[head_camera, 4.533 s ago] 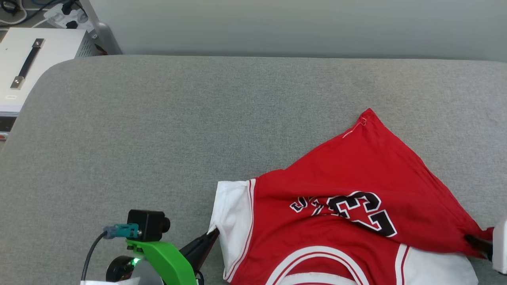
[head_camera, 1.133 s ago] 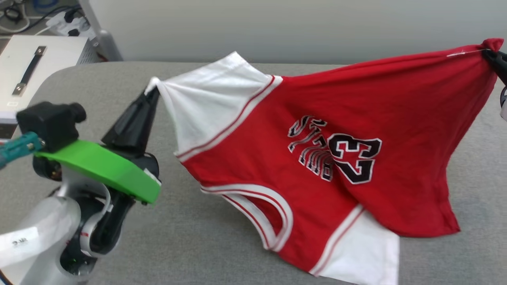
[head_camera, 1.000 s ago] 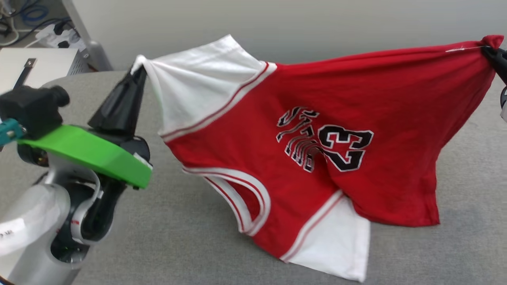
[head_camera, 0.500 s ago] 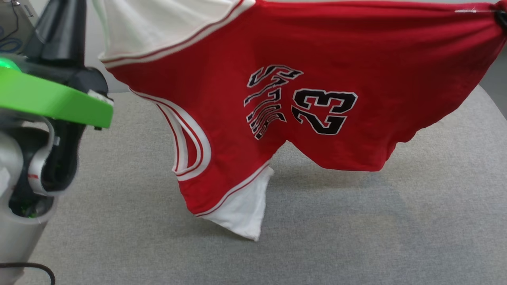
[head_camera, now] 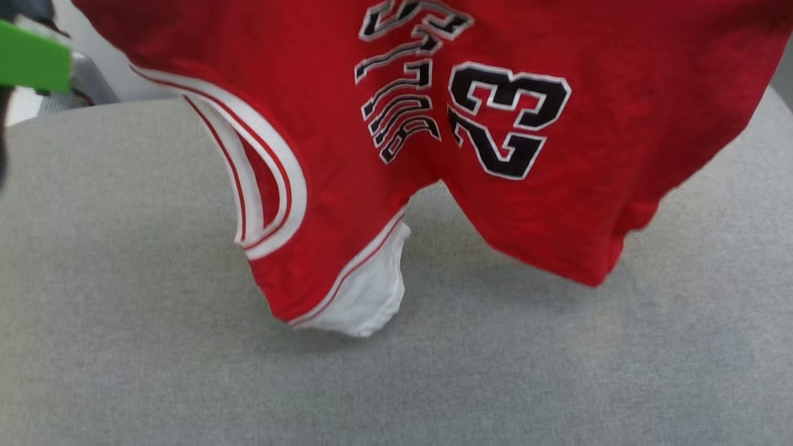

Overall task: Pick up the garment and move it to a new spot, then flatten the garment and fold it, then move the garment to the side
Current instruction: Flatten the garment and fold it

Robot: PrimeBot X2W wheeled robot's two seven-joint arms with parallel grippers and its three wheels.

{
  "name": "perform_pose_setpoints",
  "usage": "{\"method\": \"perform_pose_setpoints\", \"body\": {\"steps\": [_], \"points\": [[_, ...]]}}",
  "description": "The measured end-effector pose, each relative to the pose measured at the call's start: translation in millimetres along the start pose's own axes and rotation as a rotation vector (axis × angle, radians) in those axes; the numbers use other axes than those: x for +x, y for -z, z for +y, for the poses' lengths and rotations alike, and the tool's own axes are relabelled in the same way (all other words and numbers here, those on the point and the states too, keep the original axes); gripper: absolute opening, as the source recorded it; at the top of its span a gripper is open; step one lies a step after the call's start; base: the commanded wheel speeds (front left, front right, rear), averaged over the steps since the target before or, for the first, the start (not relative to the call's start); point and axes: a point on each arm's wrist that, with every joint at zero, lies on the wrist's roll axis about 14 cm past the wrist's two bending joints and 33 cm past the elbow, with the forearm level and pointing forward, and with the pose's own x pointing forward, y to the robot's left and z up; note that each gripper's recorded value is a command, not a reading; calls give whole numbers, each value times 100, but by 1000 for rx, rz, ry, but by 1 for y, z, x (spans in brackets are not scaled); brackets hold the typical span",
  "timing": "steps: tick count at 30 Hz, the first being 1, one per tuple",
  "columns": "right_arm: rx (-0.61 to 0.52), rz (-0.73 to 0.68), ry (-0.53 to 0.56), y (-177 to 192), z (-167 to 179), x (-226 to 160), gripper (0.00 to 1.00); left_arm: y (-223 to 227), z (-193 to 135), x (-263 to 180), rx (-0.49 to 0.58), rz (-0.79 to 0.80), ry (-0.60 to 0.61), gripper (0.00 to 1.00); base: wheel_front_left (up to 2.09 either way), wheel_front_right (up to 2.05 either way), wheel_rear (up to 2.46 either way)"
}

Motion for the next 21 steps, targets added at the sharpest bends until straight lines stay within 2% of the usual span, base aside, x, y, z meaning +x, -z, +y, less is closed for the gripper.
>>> {"method": "perform_pose_setpoints", "body": {"steps": [11,21], "points": [[-31,-8,2,26,-11,78,0,46,41,53,95,39,19,0,0,0,0],[-83,-33,18,65,-18,175,0,132,88,110,199,127,-5,0,0,0,0]]}}
